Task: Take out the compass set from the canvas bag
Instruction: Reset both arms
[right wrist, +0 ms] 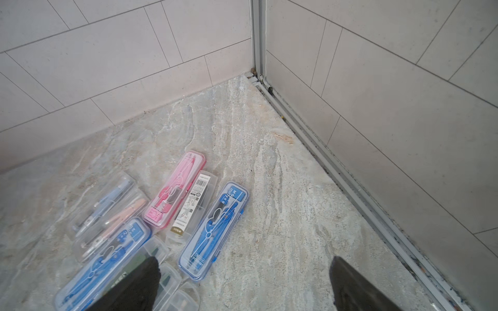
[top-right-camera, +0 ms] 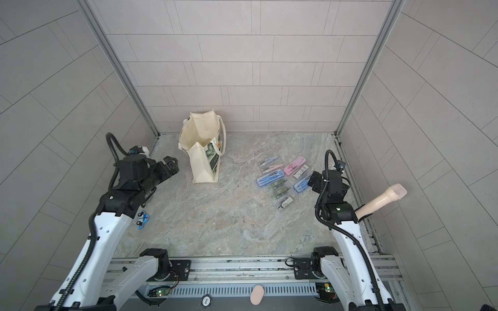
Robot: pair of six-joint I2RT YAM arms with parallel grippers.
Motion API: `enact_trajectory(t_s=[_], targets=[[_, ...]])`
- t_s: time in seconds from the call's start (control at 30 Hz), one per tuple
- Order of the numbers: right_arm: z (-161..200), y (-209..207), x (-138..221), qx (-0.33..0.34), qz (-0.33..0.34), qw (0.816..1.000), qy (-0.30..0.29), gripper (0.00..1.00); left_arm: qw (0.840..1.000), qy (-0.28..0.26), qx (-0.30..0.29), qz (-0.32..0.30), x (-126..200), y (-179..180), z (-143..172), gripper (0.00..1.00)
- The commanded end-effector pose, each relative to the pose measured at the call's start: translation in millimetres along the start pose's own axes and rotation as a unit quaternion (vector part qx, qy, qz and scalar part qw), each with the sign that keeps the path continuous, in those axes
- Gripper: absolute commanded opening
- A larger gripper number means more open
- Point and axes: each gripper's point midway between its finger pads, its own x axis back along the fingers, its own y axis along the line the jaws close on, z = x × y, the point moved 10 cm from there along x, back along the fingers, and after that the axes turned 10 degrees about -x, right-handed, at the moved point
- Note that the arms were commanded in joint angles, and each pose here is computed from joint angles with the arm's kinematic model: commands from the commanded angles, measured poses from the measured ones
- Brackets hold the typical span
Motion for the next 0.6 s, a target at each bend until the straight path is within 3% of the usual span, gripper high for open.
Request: enact_trajectory(t_s=[0.0, 0.07, 0.17, 0.27, 0.33, 0.4, 0.43, 0.57], targets=[[-8.1, -0.4, 2.5, 0.076, -0.008, 0.995, -0.07, 1.0, 0.989, -0.065, -0.125, -0.043, 11.2, -24.3, -14.7, 1.0], [-1.0, -4.8, -1.0, 0.088, 0.007, 0.993, -0.073, 1.0, 0.978, -0.08, -0.189, -0.041, 10.1, -34.1, -8.3, 1.0], [8.5, -7.9, -6.8, 0.099, 0.008, 0.991, -0.086, 1.0, 0.963, -0.119, -0.23, -0.075, 5.7, -24.9, 4.8, 1.0], [20.5, -9.2, -15.9, 0.079, -0.006, 0.992, -0.101, 1.0, 0.958, -0.168, -0.182, -0.145, 7.2, -6.0, 17.7, 1.0], [27.6, -8.4, -22.4, 0.062, -0.018, 0.993, -0.098, 1.0, 0.953, -0.217, -0.148, -0.149, 9.1, 2.9, 30.3, 1.0], [35.0, -6.8, -30.1, 0.057, -0.029, 0.994, -0.087, 1.0, 0.943, -0.265, -0.149, -0.132, 6.6, 8.4, 46.8, 1.0], [39.8, -6.4, -34.7, 0.058, -0.032, 0.995, -0.081, 1.0, 0.934, -0.281, -0.183, -0.123, 5.1, 9.7, 55.8, 1.0], [54.3, -4.0, -51.2, 0.066, -0.051, 0.994, -0.074, 0.99, 0.923, -0.248, -0.245, -0.16, -6.7, 21.3, 82.8, 1.0]])
